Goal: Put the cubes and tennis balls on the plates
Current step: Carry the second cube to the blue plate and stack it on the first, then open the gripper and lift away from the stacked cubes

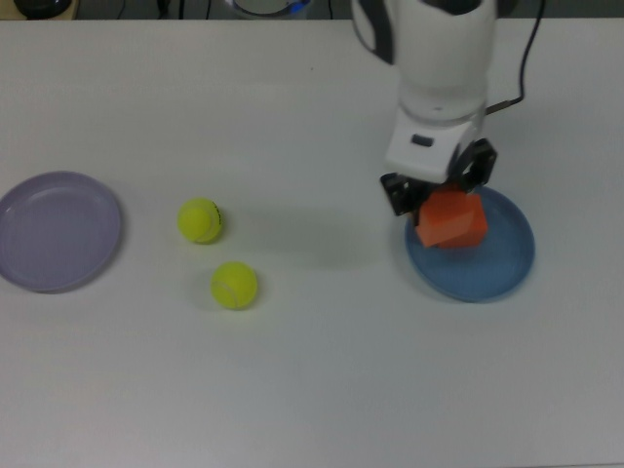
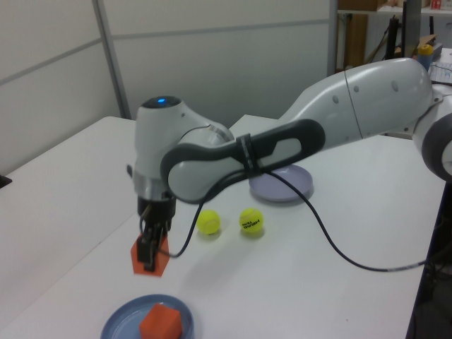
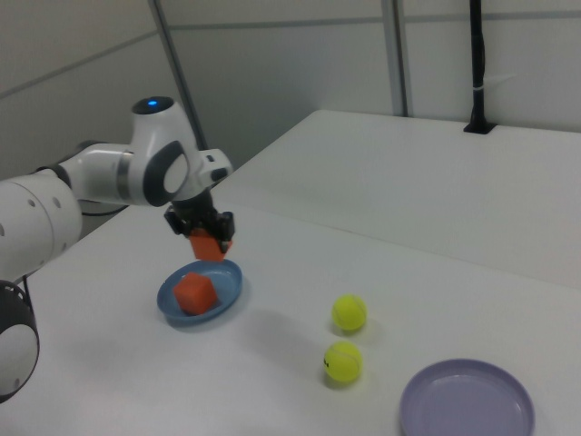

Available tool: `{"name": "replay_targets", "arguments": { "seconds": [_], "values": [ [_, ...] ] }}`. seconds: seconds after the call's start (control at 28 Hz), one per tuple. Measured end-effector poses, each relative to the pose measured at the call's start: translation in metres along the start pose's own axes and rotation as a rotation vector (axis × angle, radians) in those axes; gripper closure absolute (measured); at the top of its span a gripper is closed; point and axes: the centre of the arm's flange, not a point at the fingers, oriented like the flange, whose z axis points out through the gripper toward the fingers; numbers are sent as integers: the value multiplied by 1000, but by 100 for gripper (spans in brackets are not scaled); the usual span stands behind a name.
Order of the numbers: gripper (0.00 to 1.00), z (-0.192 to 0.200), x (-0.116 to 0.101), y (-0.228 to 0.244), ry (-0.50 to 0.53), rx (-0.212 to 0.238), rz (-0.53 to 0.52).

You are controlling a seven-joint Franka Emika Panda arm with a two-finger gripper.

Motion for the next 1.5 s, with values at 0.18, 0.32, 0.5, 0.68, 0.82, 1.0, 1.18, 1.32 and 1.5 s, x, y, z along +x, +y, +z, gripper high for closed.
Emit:
{"name": "replay_targets", "arguments": {
  "seconds": [0.18, 0.32, 0.5, 0.68, 0.82, 1.0, 1.18, 1.32, 1.5],
  "values": [
    [37, 17, -10, -37, -42, -12, 5],
    [37, 28, -17, -47, -62, -38, 13],
    [37, 40, -23, -54, -80, -72, 20],
    [37, 54, -29, -58, -104, -83, 18],
    [37, 64, -31, -57, -116, -106, 22],
    [37, 66, -30, -58, -113, -110, 27],
    [20, 65, -30, -58, -113, -110, 29],
    [4, 55, -27, -62, -94, -106, 36],
    [0, 20, -23, -79, -35, -94, 71]
  ]
}}
